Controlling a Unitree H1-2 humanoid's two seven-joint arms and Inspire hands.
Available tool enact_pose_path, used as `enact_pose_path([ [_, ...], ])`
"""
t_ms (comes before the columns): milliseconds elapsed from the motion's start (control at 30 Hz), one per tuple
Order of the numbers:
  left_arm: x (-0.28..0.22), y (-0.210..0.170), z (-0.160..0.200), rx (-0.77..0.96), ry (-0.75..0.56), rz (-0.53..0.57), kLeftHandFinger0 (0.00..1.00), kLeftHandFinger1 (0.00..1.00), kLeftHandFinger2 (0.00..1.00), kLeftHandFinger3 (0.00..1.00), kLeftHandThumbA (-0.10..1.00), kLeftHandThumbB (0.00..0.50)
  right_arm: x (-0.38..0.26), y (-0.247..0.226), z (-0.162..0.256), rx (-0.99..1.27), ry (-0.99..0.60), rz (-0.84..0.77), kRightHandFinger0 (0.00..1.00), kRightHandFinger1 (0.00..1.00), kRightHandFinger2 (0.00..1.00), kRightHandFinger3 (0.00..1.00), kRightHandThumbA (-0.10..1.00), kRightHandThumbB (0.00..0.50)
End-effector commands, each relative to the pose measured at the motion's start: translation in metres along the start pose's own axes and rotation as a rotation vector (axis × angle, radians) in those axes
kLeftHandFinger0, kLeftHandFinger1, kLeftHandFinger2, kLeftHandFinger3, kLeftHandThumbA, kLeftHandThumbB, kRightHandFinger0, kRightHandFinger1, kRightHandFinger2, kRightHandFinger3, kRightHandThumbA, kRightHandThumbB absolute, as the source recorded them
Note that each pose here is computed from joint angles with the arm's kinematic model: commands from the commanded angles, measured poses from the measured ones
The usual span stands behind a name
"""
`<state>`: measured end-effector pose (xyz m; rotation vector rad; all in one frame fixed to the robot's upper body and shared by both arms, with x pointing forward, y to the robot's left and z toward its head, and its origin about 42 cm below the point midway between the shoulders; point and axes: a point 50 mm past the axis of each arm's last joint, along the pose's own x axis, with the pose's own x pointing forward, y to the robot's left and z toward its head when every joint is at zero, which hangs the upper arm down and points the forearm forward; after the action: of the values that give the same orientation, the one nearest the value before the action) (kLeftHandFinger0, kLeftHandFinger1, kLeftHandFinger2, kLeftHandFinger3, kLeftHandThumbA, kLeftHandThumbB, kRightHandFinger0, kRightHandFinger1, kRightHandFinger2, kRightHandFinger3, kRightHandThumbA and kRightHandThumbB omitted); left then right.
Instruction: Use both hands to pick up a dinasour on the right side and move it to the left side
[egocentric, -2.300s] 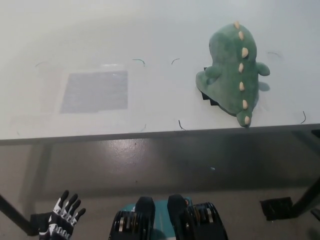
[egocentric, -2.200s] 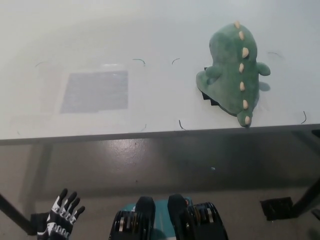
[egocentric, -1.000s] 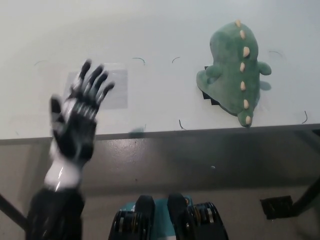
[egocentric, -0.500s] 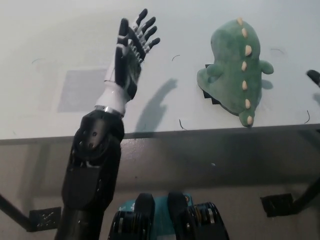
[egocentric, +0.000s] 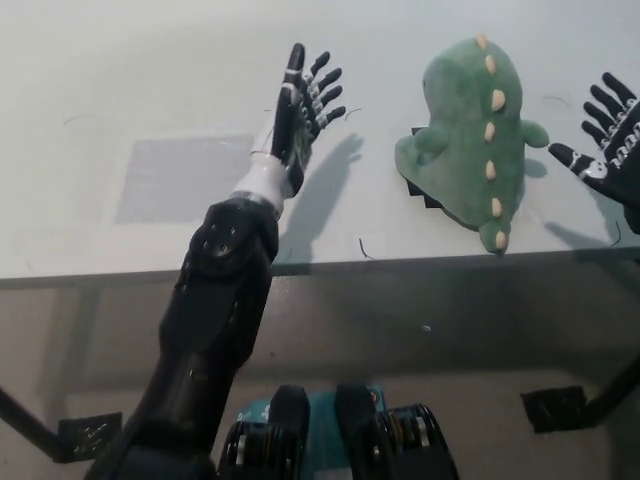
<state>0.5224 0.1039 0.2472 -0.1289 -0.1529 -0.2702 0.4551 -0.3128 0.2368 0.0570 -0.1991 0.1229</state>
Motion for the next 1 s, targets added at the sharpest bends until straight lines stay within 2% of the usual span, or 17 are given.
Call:
enact_pose_path([
  [0, 0.023, -0.016, 0.032, 0.019, -0.110, -0.040, 0.98, 1.00, 1.00, 1.00, 1.00, 0.451, 0.026, 0.003, 0.027, -0.008, -0.109, 0.037, 1.00, 1.00, 1.00, 1.00, 1.00, 0.152],
  [100, 0.026, -0.023, 0.029, 0.012, -0.086, -0.045, 0.98, 1.00, 1.00, 1.00, 1.00, 0.419, 0.032, 0.001, 0.025, -0.001, -0.079, 0.036, 1.00, 1.00, 1.00, 1.00, 1.00, 0.143],
  [167, 0.028, -0.026, 0.029, 0.020, -0.077, -0.054, 0.97, 1.00, 1.00, 1.00, 1.00, 0.421, 0.035, 0.001, 0.026, 0.001, -0.069, 0.044, 1.00, 1.00, 1.00, 1.00, 1.00, 0.147],
  [233, 0.033, -0.031, 0.033, 0.008, -0.060, -0.059, 0.99, 1.00, 1.00, 1.00, 1.00, 0.397, 0.042, 0.000, 0.027, 0.004, -0.060, 0.060, 1.00, 1.00, 1.00, 1.00, 1.00, 0.121],
  [333, 0.039, -0.037, 0.035, -0.007, -0.044, -0.060, 0.99, 1.00, 1.00, 1.00, 1.00, 0.378, 0.050, -0.002, 0.028, 0.004, -0.047, 0.065, 1.00, 1.00, 1.00, 1.00, 1.00, 0.144],
  [400, 0.043, -0.039, 0.036, -0.001, -0.038, -0.064, 0.99, 1.00, 1.00, 1.00, 1.00, 0.383, 0.056, -0.003, 0.028, 0.007, -0.043, 0.066, 1.00, 1.00, 1.00, 1.00, 1.00, 0.134],
  [467, 0.049, -0.047, 0.035, -0.007, 0.011, -0.084, 1.00, 1.00, 1.00, 1.00, 1.00, 0.394, 0.061, -0.005, 0.029, -0.016, -0.025, 0.055, 1.00, 1.00, 1.00, 1.00, 1.00, 0.165],
  [567, 0.057, -0.053, 0.043, -0.011, 0.025, -0.091, 1.00, 1.00, 1.00, 1.00, 1.00, 0.396, 0.074, -0.005, 0.032, -0.028, -0.022, 0.050, 1.00, 1.00, 1.00, 1.00, 1.00, 0.185],
  [667, 0.066, -0.059, 0.053, -0.017, 0.029, -0.094, 1.00, 1.00, 1.00, 1.00, 1.00, 0.398, 0.084, -0.003, 0.035, -0.033, -0.023, 0.043, 1.00, 1.00, 1.00, 1.00, 1.00, 0.171],
  [733, 0.070, -0.066, 0.060, -0.063, 0.040, -0.103, 1.00, 1.00, 1.00, 1.00, 1.00, 0.426, 0.089, -0.001, 0.036, -0.022, -0.017, 0.043, 1.00, 1.00, 1.00, 1.00, 1.00, 0.190],
  [767, 0.073, -0.068, 0.065, -0.076, 0.044, -0.103, 1.00, 1.00, 1.00, 1.00, 1.00, 0.428, 0.093, 0.001, 0.038, -0.010, -0.019, 0.039, 1.00, 1.00, 1.00, 1.00, 1.00, 0.216],
  [900, 0.078, -0.070, 0.072, -0.107, 0.063, -0.086, 1.00, 1.00, 1.00, 1.00, 1.00, 0.432, 0.100, 0.001, 0.035, -0.006, -0.004, 0.038, 1.00, 1.00, 1.00, 1.00, 1.00, 0.255],
  [967, 0.079, -0.069, 0.074, -0.114, 0.070, -0.078, 1.00, 1.00, 1.00, 1.00, 1.00, 0.452, 0.104, 0.000, 0.035, -0.009, 0.007, 0.042, 1.00, 1.00, 1.00, 1.00, 1.00, 0.299],
])
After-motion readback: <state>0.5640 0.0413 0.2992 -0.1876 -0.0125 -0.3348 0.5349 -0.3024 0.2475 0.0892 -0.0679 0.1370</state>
